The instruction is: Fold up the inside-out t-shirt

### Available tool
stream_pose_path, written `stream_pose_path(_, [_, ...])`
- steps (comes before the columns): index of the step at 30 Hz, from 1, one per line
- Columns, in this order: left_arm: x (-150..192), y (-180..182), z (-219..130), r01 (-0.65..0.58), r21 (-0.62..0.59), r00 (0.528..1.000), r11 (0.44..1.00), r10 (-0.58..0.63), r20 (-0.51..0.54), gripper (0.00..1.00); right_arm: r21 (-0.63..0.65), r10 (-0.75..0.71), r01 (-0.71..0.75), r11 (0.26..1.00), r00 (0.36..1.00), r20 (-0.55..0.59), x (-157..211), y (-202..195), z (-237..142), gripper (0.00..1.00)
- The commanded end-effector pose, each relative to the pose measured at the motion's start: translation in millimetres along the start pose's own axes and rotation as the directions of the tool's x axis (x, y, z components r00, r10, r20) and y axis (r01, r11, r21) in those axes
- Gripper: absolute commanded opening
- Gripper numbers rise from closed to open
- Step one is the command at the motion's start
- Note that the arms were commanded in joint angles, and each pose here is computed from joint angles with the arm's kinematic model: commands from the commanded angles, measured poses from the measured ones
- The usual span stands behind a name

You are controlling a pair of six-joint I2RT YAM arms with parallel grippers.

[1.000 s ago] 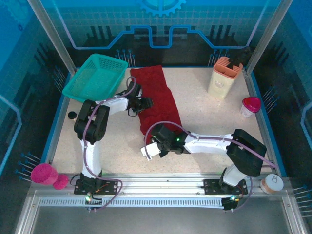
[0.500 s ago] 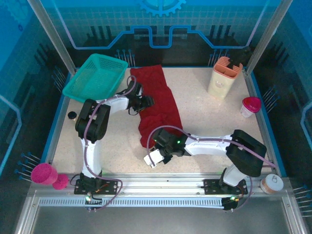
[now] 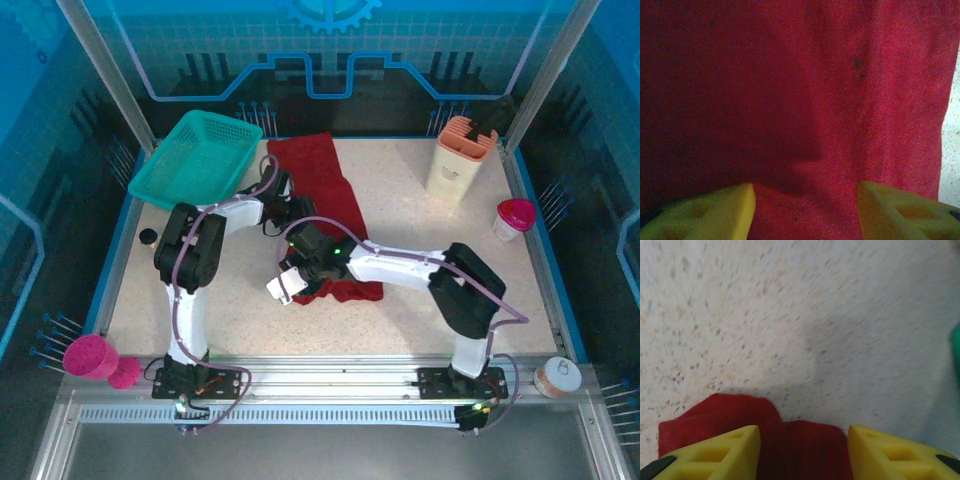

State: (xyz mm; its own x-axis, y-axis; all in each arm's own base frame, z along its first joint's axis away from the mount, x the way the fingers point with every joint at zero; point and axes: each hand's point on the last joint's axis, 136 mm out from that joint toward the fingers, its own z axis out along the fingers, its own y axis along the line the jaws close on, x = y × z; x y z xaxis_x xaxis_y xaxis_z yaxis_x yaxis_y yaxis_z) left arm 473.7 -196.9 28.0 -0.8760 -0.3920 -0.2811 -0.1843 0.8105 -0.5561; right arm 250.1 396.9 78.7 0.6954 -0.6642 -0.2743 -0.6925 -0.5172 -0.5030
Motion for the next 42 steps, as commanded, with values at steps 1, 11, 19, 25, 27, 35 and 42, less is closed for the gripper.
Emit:
stream_pose_path(1, [41.6, 65.8, 28.0, 0.076, -0.173, 0.988, 0.982, -0.098, -0.118, 0.58, -0.161, -0.046, 0.026, 0.987, 0.992, -0.121, 27.8, 28.3, 12.1, 0.50])
stream_pose_path(11, [39.7, 66.3, 27.0, 0.060, -0.176, 0.990, 0.983, -0.081, -0.116, 0.58, -0.109, -0.178, 0.165, 0.980, 0.976, -0.123, 1.4, 43.5, -18.9, 0.00])
stream_pose_path(19, [37.3, 64.1, 27.5, 0.056, -0.162, 0.991, 0.985, -0.075, -0.114, 0.58, -0.044, -0.294, 0.293, 0.955, 0.955, -0.043, -23.2, 99.3, -17.0, 0.00])
stream_pose_path(25, [34.3, 65.9, 26.2, 0.043, -0.170, 0.992, 0.984, -0.063, -0.113, 0.58, -0.064, -0.348, 0.347, 0.936, 0.938, 0.003, -41.0, 143.4, 0.5, 0.00])
stream_pose_path(27, [34.3, 66.1, 25.9, 0.035, -0.177, 0.991, 0.984, -0.057, -0.121, 0.58, -0.021, -0.372, 0.372, 0.928, 0.928, 0.011, -50.8, 144.9, 4.7, 0.02])
stream_pose_path(35, [29.5, 60.3, 24.5, -0.012, -0.155, 0.992, 0.988, -0.008, -0.123, 0.58, 0.144, -0.197, 0.168, 0.975, 0.956, 0.219, -107.3, 117.0, -31.3, 0.24])
stream_pose_path(42, [7.8, 7.8, -43.7, -0.150, -0.031, 0.989, 0.988, 0.150, -0.010, 0.61, 0.299, 0.429, -0.661, 0.688, 0.703, 0.568, -58.7, 17.7, -138.8, 0.61])
